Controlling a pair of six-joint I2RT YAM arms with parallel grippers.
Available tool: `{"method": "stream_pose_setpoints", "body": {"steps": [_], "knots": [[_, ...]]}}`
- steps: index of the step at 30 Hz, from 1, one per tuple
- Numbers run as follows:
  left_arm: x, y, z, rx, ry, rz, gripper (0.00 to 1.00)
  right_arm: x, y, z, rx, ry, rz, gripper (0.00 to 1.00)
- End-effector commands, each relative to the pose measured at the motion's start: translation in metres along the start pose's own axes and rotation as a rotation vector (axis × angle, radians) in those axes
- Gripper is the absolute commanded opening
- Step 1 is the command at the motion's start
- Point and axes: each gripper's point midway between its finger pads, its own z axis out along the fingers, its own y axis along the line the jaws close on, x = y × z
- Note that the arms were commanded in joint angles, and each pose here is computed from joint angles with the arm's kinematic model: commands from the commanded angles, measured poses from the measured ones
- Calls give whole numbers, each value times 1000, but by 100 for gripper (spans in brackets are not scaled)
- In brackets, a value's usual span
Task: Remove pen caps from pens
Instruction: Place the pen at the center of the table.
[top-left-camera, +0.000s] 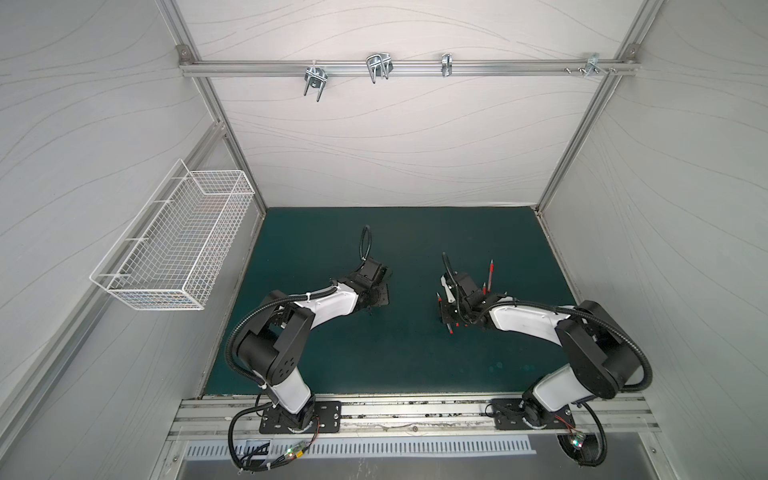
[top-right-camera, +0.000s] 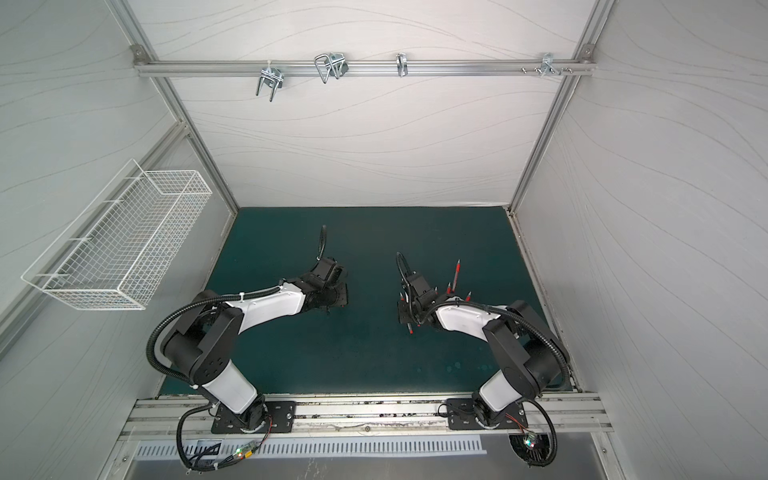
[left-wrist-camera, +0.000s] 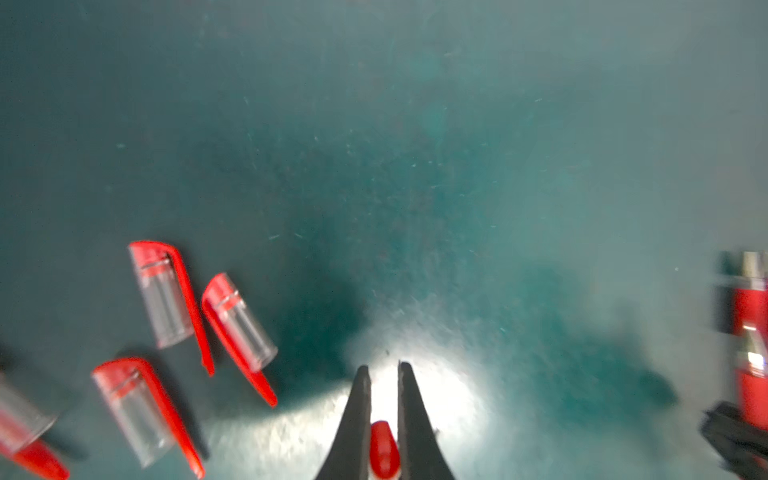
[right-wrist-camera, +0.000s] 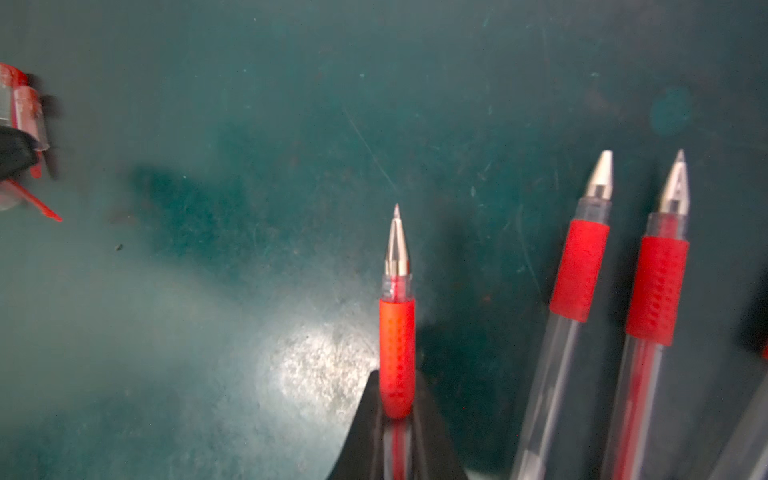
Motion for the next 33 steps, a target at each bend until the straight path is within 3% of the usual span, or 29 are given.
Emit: {"method": "stream_pose_setpoints", "body": {"steps": [1, 7, 14, 22, 28, 33], "knots": [[-7, 2, 5, -29, 15, 6, 0, 3, -4, 4, 17, 38, 25, 0], [-3, 6, 13, -64, 56, 13, 0, 6, -9, 10, 39, 63, 28, 3], [1, 8, 17, -83, 87, 23, 20, 7, -11, 10, 52, 66, 27, 21], [-3, 9, 12, -91, 71, 28, 28, 1, -8, 3, 33, 32, 7, 33], [-17, 9, -13, -86, -4, 42, 38, -22, 19, -31, -18, -161, -134, 42], [-33, 8, -52, -25, -158, 21, 48, -33, 35, -66, -26, -352, -261, 50]]}}
